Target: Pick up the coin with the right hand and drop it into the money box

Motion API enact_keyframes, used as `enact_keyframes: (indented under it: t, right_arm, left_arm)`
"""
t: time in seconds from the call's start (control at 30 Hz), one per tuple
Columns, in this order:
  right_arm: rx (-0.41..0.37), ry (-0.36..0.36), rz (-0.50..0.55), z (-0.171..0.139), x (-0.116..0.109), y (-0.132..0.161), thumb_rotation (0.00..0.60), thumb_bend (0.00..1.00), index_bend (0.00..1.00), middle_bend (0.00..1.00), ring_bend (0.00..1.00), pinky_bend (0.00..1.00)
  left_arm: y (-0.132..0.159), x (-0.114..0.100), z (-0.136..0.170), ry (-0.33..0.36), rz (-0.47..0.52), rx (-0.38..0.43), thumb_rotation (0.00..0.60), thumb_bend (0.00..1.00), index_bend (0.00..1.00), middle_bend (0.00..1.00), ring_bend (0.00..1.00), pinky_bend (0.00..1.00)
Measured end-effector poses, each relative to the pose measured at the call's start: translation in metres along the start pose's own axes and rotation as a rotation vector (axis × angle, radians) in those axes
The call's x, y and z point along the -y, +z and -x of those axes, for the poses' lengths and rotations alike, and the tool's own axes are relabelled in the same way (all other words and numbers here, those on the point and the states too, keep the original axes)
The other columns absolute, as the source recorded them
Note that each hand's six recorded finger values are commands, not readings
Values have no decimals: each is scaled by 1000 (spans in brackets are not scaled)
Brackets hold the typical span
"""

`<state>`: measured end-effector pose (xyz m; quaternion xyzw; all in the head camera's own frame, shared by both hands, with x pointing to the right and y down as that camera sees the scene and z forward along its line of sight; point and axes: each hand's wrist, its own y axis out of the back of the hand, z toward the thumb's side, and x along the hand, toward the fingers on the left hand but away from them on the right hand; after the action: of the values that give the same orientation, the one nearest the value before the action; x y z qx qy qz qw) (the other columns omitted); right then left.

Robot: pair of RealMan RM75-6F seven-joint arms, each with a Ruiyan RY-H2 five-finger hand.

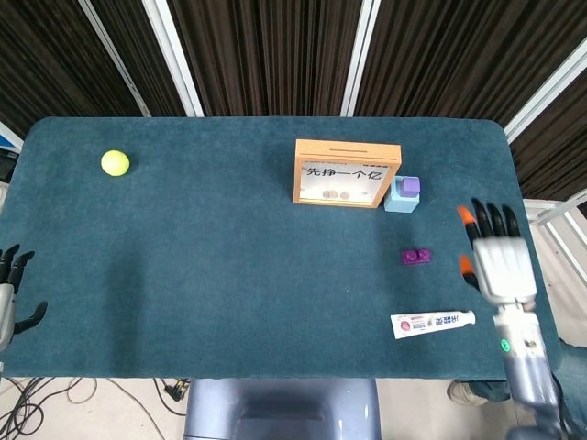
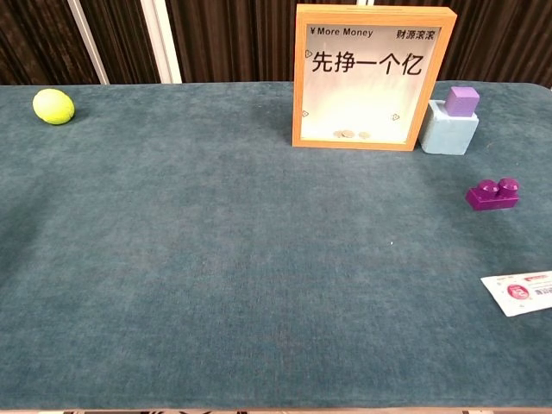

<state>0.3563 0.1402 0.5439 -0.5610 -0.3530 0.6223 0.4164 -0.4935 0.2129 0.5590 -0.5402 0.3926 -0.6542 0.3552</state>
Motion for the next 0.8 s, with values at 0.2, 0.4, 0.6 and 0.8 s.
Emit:
enact_keyframes:
  t: [0.2,0.4,0.6,0.8]
  right_arm:
    - [27,5,54,-45,25,-35,600,508,85,0,0,0]
    - [4,-42,32,-73,34,-58,600,507,78,0,0,0]
    - [-17,-60,42,-82,37,-61,600,508,78,0,0,0]
    - [-12,-34,54,-81,44,-62,600,508,78,0,0,0]
  left_arm:
    - [0,-1,2,10,-16,27,600,265,147,26,0,0]
    - [3,1,3,17,-52,41,600,265,147,26,0,0]
    - [5,0,4,41,-76,50,600,264,147,26,0,0]
    - [3,2,4,41,-90,45,600,264,146,26,0,0]
